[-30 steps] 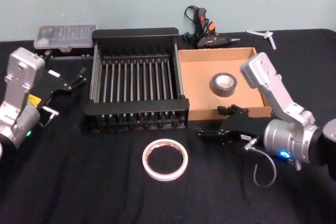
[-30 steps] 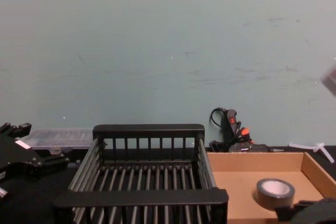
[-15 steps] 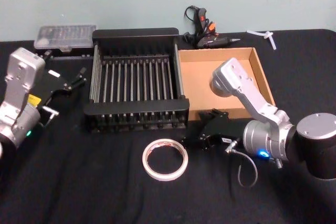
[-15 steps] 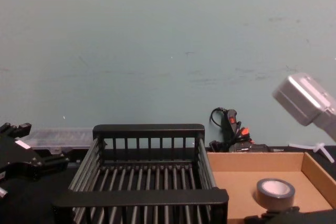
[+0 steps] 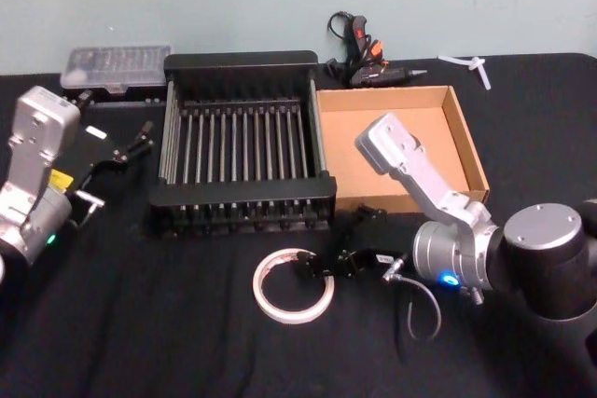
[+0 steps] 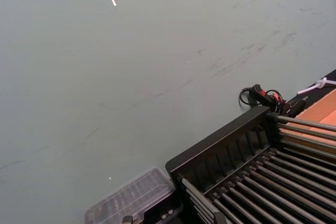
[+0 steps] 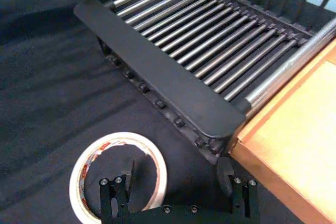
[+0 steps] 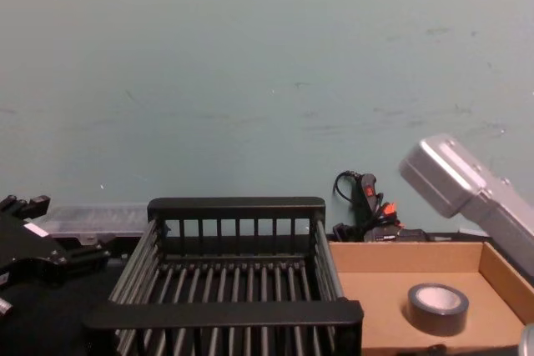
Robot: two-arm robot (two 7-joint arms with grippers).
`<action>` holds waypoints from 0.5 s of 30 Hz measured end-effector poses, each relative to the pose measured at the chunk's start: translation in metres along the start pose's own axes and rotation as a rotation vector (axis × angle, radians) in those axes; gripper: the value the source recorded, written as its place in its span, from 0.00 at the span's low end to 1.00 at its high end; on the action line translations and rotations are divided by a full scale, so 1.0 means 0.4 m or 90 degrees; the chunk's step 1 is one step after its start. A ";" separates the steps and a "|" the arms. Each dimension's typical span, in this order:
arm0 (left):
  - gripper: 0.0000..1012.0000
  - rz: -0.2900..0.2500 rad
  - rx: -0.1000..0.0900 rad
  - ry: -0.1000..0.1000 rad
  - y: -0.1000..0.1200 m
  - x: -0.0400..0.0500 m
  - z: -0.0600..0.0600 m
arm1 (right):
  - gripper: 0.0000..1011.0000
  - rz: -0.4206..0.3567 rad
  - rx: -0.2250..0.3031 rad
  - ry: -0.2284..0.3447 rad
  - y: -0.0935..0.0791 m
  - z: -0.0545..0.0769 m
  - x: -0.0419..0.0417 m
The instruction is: Pick up the white tape and place it into the black box , Pick up the silver tape and place it into the brown box.
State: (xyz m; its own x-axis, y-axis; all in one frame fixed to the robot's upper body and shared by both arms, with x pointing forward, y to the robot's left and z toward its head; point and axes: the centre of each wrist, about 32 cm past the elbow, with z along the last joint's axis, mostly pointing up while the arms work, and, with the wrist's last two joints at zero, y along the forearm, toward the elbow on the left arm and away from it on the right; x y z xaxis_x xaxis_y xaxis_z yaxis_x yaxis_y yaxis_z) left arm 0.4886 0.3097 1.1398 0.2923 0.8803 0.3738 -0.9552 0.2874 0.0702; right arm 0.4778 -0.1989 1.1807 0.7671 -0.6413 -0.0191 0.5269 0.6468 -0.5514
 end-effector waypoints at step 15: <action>0.99 0.000 0.000 0.000 0.000 0.000 0.000 | 0.99 0.009 -0.018 -0.012 0.021 -0.014 -0.012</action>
State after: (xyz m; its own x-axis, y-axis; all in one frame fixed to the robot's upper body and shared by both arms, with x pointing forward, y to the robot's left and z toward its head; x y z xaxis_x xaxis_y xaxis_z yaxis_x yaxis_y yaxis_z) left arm 0.4886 0.3097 1.1398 0.2923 0.8803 0.3737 -0.9552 0.2874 0.0702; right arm 0.4766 -0.1928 1.1717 0.7811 -0.6243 -0.0110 0.5060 0.6432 -0.5746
